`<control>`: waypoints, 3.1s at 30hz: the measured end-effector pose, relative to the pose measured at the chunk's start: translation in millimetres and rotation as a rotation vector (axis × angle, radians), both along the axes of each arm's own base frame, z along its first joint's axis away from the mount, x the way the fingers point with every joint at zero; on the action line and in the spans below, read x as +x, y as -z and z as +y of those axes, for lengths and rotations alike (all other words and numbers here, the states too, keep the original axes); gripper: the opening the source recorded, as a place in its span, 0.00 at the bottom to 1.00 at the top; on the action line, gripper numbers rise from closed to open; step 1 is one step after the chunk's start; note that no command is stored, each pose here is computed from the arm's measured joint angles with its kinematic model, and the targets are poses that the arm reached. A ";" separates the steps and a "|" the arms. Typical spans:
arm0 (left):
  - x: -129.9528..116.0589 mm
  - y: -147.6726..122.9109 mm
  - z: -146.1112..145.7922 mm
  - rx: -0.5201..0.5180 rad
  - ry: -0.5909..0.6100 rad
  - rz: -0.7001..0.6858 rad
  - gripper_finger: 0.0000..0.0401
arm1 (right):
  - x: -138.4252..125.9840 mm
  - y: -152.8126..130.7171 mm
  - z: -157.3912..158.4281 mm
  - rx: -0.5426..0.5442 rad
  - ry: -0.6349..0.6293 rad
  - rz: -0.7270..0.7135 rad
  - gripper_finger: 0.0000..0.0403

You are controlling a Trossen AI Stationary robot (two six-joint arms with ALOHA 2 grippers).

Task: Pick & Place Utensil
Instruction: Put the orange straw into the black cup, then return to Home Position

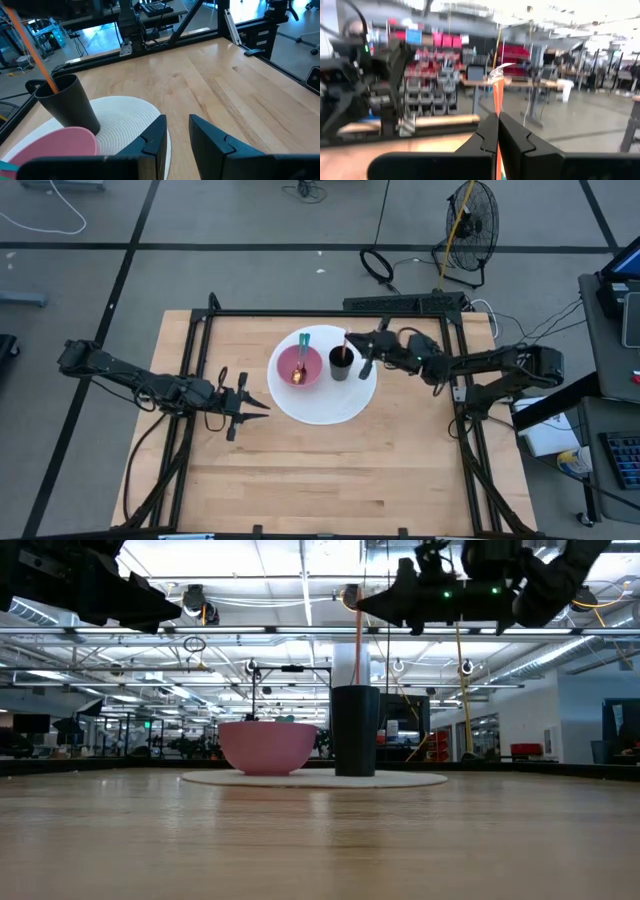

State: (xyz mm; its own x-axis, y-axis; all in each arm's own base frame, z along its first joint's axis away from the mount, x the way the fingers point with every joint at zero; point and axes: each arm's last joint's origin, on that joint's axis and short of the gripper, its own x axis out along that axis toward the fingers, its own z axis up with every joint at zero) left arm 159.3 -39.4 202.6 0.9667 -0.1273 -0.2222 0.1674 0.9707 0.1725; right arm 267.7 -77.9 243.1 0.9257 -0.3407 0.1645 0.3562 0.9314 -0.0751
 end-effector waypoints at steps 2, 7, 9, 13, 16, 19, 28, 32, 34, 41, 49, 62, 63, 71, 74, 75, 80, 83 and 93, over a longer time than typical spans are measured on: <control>0.0 0.0 0.0 0.000 0.000 0.000 0.22 | -7.7 5.1 0.5 -0.001 0.003 -0.049 0.00; 0.0 0.0 0.0 0.000 0.000 0.000 0.22 | -22.5 20.2 1.2 0.038 0.005 -0.095 0.00; 0.0 0.0 0.0 0.000 0.000 0.000 0.22 | -25.4 24.9 0.6 0.056 0.007 -0.086 0.00; 0.0 0.0 0.0 0.000 0.000 0.000 0.22 | -27.6 29.7 1.0 0.080 0.006 -0.076 0.00; 0.0 -0.1 0.0 0.002 0.000 -0.001 0.22 | -27.6 29.7 1.0 0.084 0.004 -0.078 0.00; 0.0 0.0 0.0 0.005 0.000 -0.001 0.22 | -27.4 30.1 1.0 0.093 0.002 -0.078 0.00; 0.1 -0.1 0.0 0.005 0.000 -0.002 0.22 | -19.3 45.2 -0.8 0.111 -0.009 -0.069 0.00; 0.0 -0.1 0.1 0.005 -0.001 -0.002 0.22 | -16.1 49.2 -1.0 0.092 -0.052 -0.103 0.00; 0.0 -0.1 0.0 0.005 0.000 -0.002 0.22 | -15.6 50.7 -1.1 0.095 -0.052 -0.094 0.00; 0.0 0.0 0.1 0.005 -0.001 0.000 0.22 | -15.1 53.6 -1.3 0.128 -0.054 -0.072 0.01; 0.0 0.2 0.1 0.005 -0.001 0.001 0.22 | -15.0 53.9 -1.3 0.130 -0.053 -0.070 0.07; 0.0 0.2 0.1 0.005 -0.001 0.002 0.22 | -14.9 54.7 -1.5 0.128 -0.051 -0.062 0.20; -0.1 0.3 0.1 0.005 -0.001 0.002 0.22 | -14.9 54.5 -1.5 0.123 -0.050 -0.062 0.21; -0.1 0.4 0.1 0.005 -0.001 0.004 0.22 | -21.3 35.7 0.5 0.065 -0.052 -0.157 0.24; -0.1 0.5 0.1 0.004 -0.002 0.005 0.22 | -25.8 25.5 1.9 0.054 -0.055 -0.197 0.25; -0.1 0.5 0.1 0.003 -0.002 0.005 0.22 | -27.4 22.4 2.4 0.054 -0.056 -0.202 0.25; -0.1 0.5 0.1 0.003 -0.002 0.005 0.22 | -32.8 13.5 4.6 0.050 -0.058 -0.201 0.25; -0.1 0.5 0.1 0.003 -0.002 0.005 0.22 | -35.9 8.2 5.6 0.030 -0.056 -0.213 0.26; -0.1 0.5 0.1 0.002 -0.001 0.005 0.22 | -47.2 -10.3 10.0 -0.007 -0.088 -0.285 0.28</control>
State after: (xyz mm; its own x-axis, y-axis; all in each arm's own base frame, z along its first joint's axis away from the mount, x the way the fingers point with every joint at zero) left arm 159.2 -39.3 202.1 0.9658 -0.1253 -0.2271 0.1668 0.9705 0.1741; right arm 220.5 -67.9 253.4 0.8677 -0.2594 0.4241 0.2820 0.9594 0.0098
